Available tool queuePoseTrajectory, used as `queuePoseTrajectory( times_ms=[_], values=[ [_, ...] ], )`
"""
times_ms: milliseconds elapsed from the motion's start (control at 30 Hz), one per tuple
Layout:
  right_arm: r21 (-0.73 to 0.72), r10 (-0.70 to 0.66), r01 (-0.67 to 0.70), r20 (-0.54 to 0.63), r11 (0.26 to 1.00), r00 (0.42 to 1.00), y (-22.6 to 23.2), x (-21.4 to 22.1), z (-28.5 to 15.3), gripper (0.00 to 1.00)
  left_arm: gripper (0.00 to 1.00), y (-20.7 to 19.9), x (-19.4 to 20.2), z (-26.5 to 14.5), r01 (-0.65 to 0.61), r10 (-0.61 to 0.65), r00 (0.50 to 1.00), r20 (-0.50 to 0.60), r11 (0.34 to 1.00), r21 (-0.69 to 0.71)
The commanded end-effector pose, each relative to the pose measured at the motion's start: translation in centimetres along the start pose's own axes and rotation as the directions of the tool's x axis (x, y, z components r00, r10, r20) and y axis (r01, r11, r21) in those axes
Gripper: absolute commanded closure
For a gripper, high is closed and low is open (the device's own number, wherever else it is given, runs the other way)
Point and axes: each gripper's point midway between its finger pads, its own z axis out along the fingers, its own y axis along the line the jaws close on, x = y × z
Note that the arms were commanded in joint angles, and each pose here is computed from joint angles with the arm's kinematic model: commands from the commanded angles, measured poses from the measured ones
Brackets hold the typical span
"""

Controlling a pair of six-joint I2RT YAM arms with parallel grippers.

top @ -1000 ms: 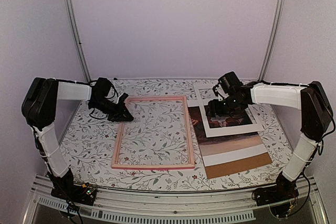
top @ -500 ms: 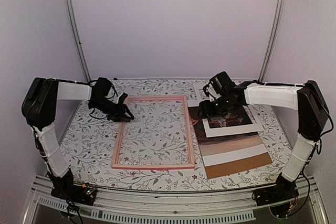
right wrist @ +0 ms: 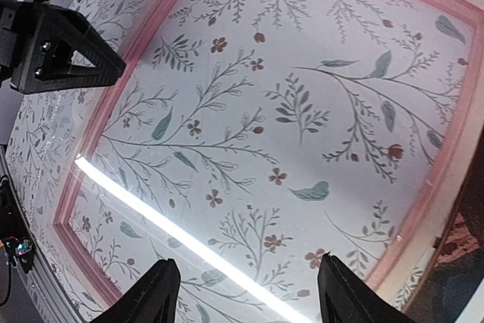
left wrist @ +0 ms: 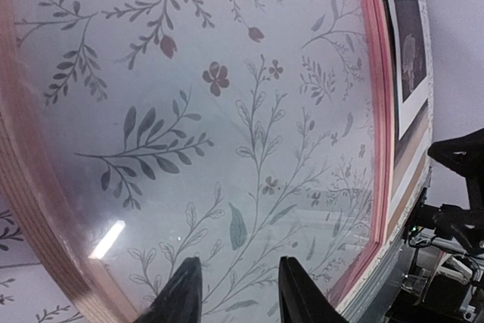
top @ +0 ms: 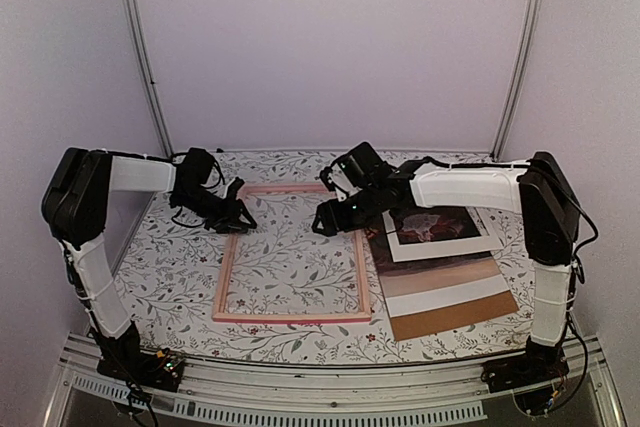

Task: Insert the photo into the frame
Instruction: Place the glass panel in the frame body.

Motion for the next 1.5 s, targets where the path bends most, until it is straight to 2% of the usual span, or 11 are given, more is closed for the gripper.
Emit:
queuePoseTrajectory(
  times_ms=[0,233,933,1467],
  values=[
    [-0.099,-0.053,0.051,-0.017,0.994,0.998,3.9,0.3,2.2,0.33,0.63,-0.7,0.0,0.0,-0.034,0.034,0.999,0.011,0.999,-0.002],
    [-0.181,-0.061,0.046,-0.079,0.982,0.995,5.6,2.3,5.0,0.33,0.61,-0.8,0.1,-0.1,-0.039,0.039,0.999,0.018,0.999,-0.02],
    [-0.112,-0.023,0.003,-0.179,0.994,0.984,2.8,6.9,7.1,0.33,0.58,-0.4,-0.1,-1.2,-0.055,0.058,0.998,0.033,0.995,-0.089],
    [-0.106,-0.022,0.002,-0.181,0.994,0.983,2.7,7.1,6.9,0.33,0.56,1.5,-1.5,-5.1,-0.047,0.083,0.99,0.116,0.958,-0.284]
  ],
)
